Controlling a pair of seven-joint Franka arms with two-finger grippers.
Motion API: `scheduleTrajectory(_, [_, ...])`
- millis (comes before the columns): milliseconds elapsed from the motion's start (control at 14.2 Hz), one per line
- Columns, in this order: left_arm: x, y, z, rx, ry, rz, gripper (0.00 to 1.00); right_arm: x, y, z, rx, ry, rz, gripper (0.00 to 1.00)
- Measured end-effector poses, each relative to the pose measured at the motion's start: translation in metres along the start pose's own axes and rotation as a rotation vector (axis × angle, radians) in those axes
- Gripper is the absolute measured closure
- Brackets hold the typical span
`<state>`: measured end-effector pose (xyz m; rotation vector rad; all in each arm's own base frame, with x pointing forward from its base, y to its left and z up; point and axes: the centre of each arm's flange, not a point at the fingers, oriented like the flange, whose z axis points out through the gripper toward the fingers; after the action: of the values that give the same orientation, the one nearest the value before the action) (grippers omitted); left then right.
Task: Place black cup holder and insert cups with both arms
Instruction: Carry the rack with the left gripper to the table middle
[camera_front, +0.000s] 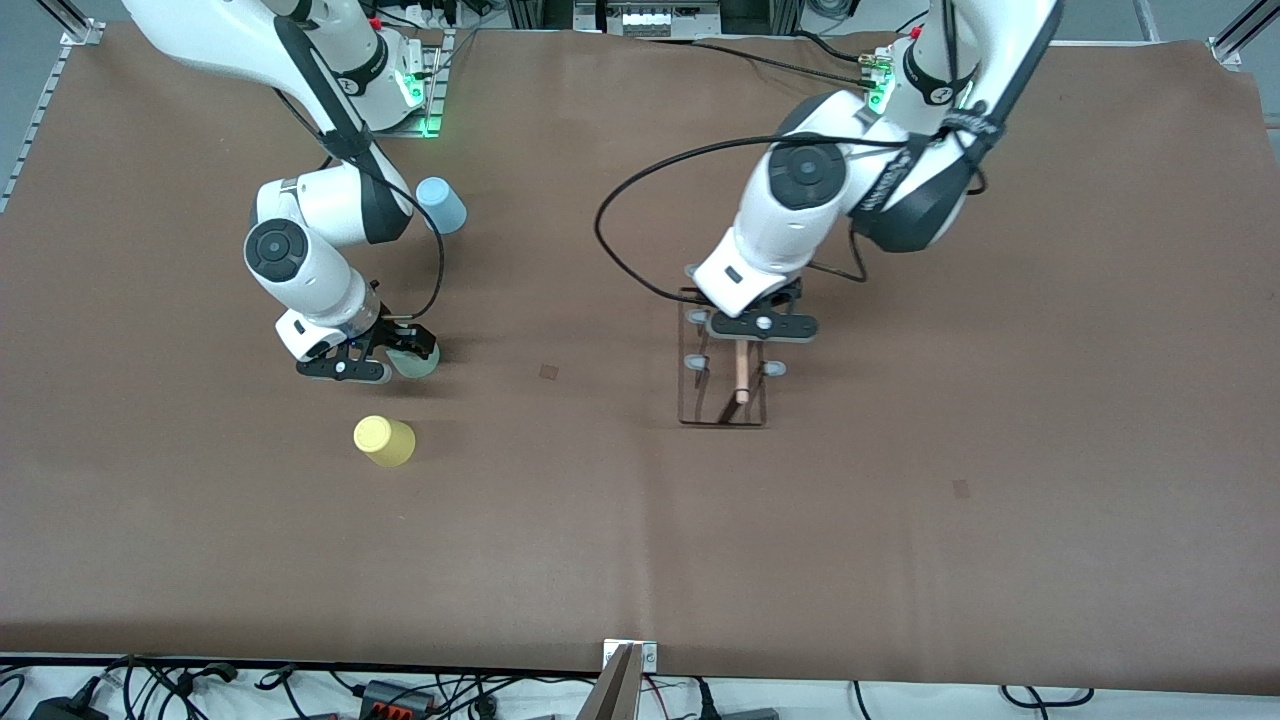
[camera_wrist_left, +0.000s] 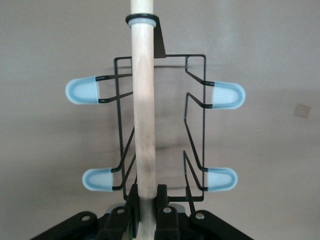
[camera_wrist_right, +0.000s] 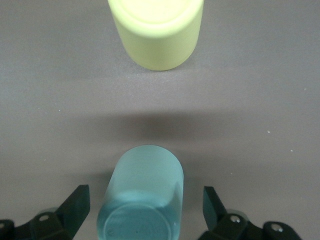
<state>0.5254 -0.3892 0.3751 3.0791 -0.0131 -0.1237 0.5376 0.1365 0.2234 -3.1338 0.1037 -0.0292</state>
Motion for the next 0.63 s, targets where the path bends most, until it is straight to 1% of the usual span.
scheduleTrajectory(211, [-0.008,0.025,0.019,-0.007,-0.018,0.0,0.84,-0.004,-0.003,0.007,0.0,-0.008,-0.007,0.0])
scheduleTrajectory(423, [-0.019,0.051,0.032,-0.034,-0.004,-0.033,0.84,-0.006,-0.003,0.008,-0.001,-0.013,-0.009,0.0])
scheduleTrajectory(634, [-0.021,0.056,0.039,-0.04,-0.007,-0.068,0.84,-0.007,-0.003,0.011,0.0,-0.008,-0.009,0.0])
